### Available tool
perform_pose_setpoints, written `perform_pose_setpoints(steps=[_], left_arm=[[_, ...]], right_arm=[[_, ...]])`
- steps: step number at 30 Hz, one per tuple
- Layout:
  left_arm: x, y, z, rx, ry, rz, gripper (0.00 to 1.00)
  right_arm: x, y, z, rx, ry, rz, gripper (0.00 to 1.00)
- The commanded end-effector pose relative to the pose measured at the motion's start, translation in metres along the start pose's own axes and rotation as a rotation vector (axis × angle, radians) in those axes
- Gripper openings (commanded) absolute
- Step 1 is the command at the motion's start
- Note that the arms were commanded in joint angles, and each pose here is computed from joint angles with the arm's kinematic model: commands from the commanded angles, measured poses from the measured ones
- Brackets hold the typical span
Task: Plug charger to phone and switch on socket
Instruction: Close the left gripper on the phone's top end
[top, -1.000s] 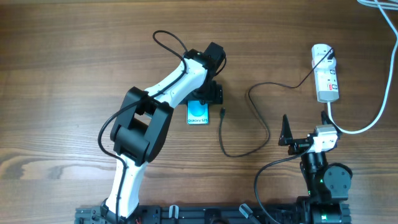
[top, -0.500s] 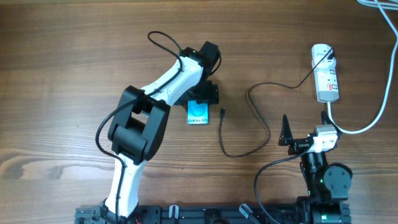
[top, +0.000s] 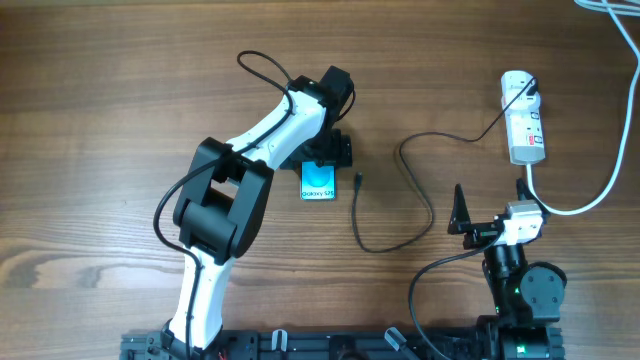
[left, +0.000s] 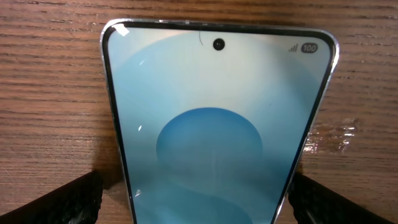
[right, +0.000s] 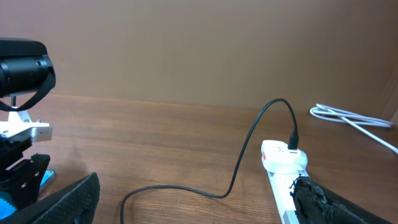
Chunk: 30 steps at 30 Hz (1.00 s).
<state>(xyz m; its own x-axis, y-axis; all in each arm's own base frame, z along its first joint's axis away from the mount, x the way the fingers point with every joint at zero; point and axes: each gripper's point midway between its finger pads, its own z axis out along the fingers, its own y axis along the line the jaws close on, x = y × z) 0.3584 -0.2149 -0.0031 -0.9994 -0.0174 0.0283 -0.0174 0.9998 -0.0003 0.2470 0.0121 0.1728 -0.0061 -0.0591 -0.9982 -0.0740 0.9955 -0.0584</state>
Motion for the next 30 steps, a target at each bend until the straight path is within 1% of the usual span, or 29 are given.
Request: perform_pose_setpoints(steps=[1,20,26,30], left_arm=[[0.01,0.01,0.024,-0.044,0.05,0.006,1.0],[0.012,0.004,0.024,-0.046,0.04,0.014,1.0],[0.008,0.015,0.023,-0.125,0.001,-0.013,1.0],[0.009,0.012,0.023,-0.124,0.0,-0.013,1.0]], right_arm=[[-0.001,-0.001,0.0,0.01,-0.006,-0.02,1.0],[-0.001,-0.001,0.0,0.01,-0.006,-0.019,1.0],[-0.001,-0.001,0.0,0.01,-0.006,-0.019,1.0],[-0.001,-0.001,0.0,0.01,-0.006,-0.02,1.0]])
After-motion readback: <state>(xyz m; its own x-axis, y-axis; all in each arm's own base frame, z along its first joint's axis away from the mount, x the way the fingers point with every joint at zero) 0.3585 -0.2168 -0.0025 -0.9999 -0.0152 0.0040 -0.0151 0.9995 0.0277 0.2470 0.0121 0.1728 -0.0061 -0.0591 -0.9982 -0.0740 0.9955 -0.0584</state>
